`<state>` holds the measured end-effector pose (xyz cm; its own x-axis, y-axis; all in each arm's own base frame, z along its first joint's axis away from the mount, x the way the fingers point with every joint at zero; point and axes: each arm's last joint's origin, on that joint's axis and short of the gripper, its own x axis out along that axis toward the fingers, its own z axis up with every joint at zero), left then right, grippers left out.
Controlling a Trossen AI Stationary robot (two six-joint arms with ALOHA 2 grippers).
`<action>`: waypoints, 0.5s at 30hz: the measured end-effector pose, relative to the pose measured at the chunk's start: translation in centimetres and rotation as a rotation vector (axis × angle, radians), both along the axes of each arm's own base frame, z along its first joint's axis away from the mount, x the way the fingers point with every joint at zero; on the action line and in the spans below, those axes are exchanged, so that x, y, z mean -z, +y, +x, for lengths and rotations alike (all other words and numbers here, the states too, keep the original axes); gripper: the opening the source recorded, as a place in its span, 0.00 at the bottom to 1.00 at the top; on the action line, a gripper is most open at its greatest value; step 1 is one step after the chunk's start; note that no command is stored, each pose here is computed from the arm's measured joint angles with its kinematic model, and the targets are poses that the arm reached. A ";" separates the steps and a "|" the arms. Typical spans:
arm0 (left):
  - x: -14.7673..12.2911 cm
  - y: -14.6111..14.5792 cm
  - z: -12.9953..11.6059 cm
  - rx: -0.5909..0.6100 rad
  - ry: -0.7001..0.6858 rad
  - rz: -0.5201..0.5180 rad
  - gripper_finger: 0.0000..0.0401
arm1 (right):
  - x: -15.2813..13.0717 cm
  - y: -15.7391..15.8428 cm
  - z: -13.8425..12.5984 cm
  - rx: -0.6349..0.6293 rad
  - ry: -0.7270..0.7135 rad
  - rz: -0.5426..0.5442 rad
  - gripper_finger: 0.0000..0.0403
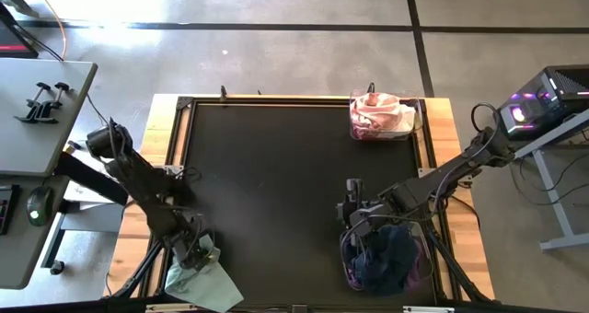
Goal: Sort towels by color in basket
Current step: Put the gray towel into the top transparent bin
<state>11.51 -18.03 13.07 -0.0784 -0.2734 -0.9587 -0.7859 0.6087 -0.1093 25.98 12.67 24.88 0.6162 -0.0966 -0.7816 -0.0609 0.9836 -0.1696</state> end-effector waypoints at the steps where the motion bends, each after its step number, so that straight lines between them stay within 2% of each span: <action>1: 0.4 0.1 0.1 0.003 0.012 0.018 0.43 | 0.0 0.0 0.0 0.001 0.000 0.000 0.32; 5: 0.9 0.8 1.1 0.020 0.006 0.040 0.25 | 0.4 0.1 0.3 0.017 -0.009 -0.018 0.32; 7: 0.8 1.2 2.0 0.014 -0.080 0.081 0.14 | 1.2 0.1 0.5 0.023 -0.021 -0.033 0.32; 8: 0.6 1.3 2.7 0.014 -0.165 0.135 0.09 | 1.9 0.0 0.4 0.019 -0.028 -0.037 0.32; 10: 0.3 1.9 4.1 0.003 -0.362 0.310 0.03 | 3.4 -0.1 0.4 -0.002 -0.036 -0.034 0.32; 13: -0.7 2.5 6.1 0.031 -0.592 0.531 0.04 | 5.2 -0.3 0.2 -0.052 -0.061 0.003 0.32; 15: -2.3 2.3 8.2 0.028 -0.755 0.581 0.04 | 5.8 -0.5 0.3 -0.070 -0.114 0.013 0.32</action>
<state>19.75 -15.73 15.41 0.6175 0.2542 -0.7444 -0.6158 0.7450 -0.2564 26.25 12.20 19.09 0.7062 -0.0403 -0.7069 -0.1106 0.9798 -0.1663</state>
